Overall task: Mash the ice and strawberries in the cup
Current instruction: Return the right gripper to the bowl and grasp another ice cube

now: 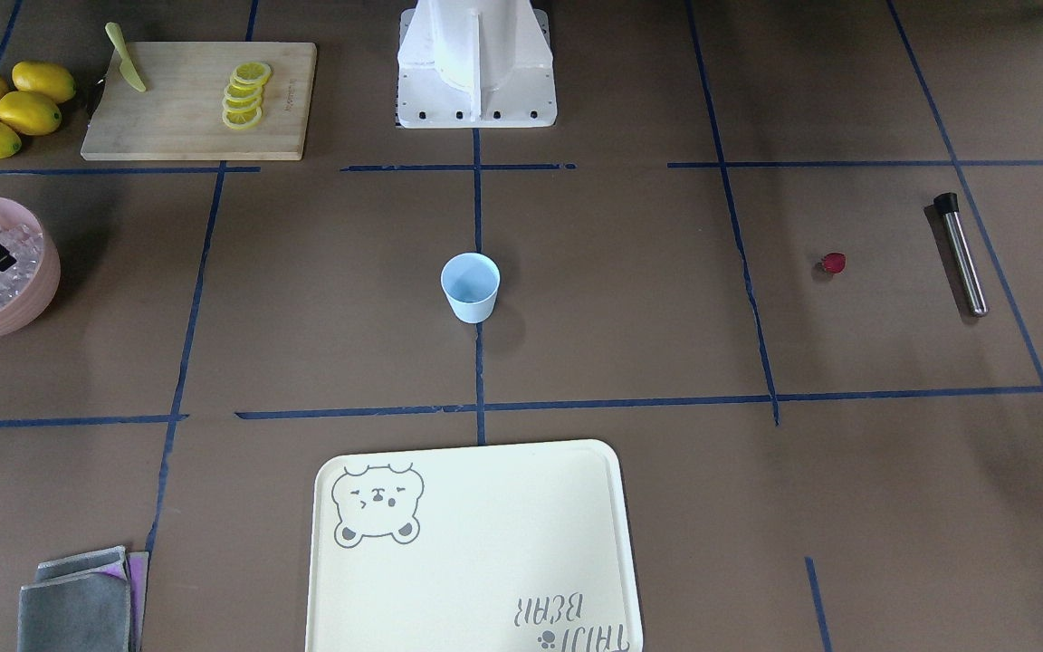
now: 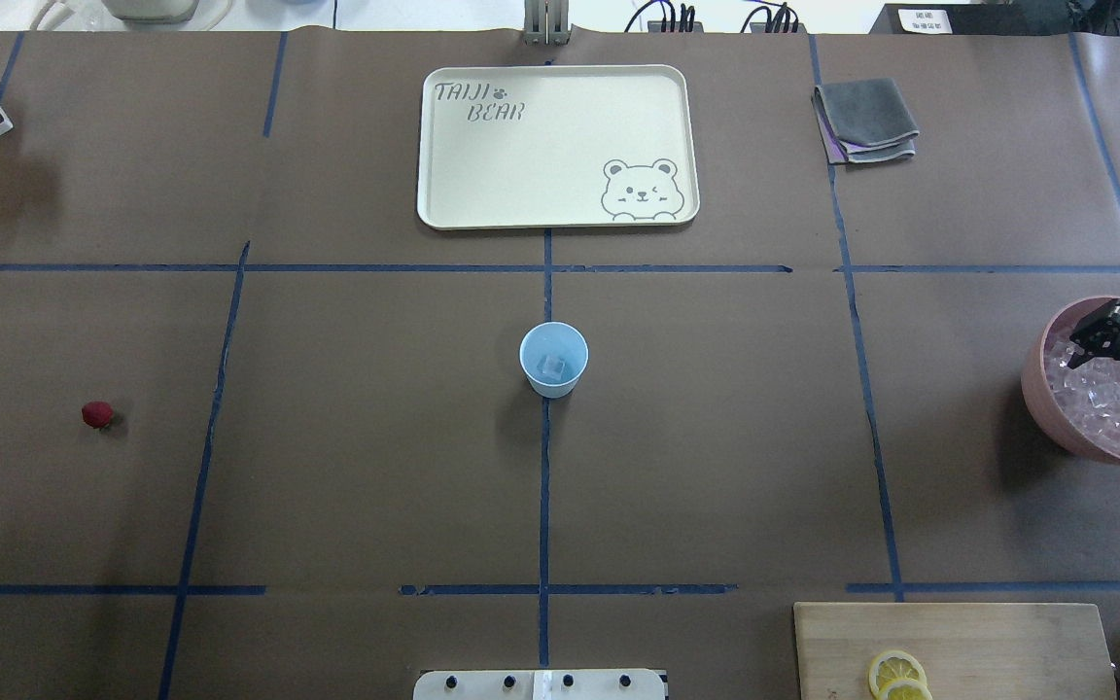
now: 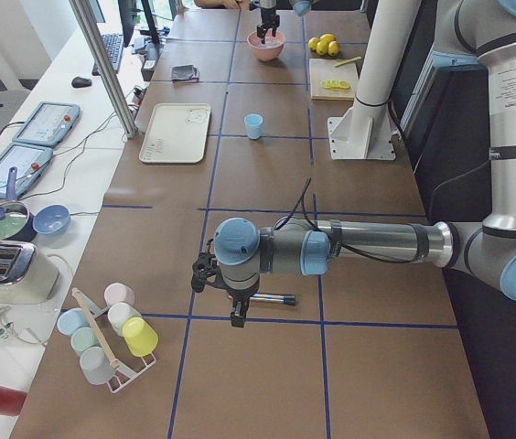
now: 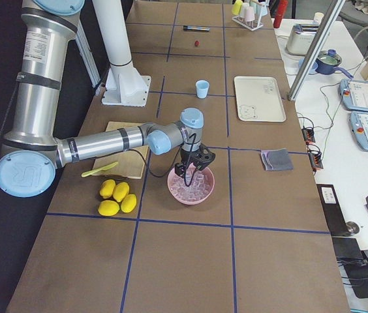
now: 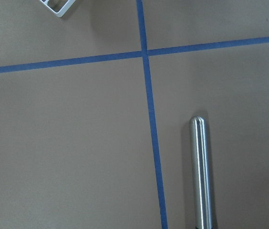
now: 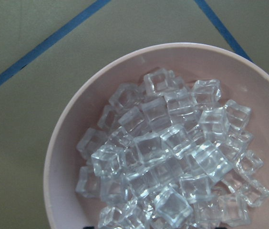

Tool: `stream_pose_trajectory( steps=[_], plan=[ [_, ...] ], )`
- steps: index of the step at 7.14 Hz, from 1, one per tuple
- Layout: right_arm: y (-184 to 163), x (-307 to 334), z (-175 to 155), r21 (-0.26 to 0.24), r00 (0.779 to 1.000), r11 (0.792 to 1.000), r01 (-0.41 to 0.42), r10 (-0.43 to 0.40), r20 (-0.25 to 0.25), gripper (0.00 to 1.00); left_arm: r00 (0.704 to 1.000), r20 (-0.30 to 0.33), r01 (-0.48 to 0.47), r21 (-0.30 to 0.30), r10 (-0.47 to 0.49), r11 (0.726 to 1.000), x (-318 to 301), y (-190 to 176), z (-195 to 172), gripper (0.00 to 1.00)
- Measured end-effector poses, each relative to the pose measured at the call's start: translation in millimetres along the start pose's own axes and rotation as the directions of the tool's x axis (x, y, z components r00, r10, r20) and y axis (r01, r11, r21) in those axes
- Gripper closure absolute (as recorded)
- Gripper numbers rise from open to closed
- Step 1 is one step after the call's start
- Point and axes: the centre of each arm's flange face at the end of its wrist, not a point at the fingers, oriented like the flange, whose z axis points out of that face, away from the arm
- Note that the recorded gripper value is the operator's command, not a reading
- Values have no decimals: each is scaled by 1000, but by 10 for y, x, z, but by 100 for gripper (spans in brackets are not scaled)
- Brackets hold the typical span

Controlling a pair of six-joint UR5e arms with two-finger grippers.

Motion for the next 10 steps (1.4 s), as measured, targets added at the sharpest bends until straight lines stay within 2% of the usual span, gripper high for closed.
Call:
stream_pose_trajectory(
  steps=[10],
  plan=[
    [-95, 76, 207, -15, 999, 999, -31, 30, -35, 34, 1000, -6, -2, 3, 2, 1000, 12, 27, -9, 0]
  ],
)
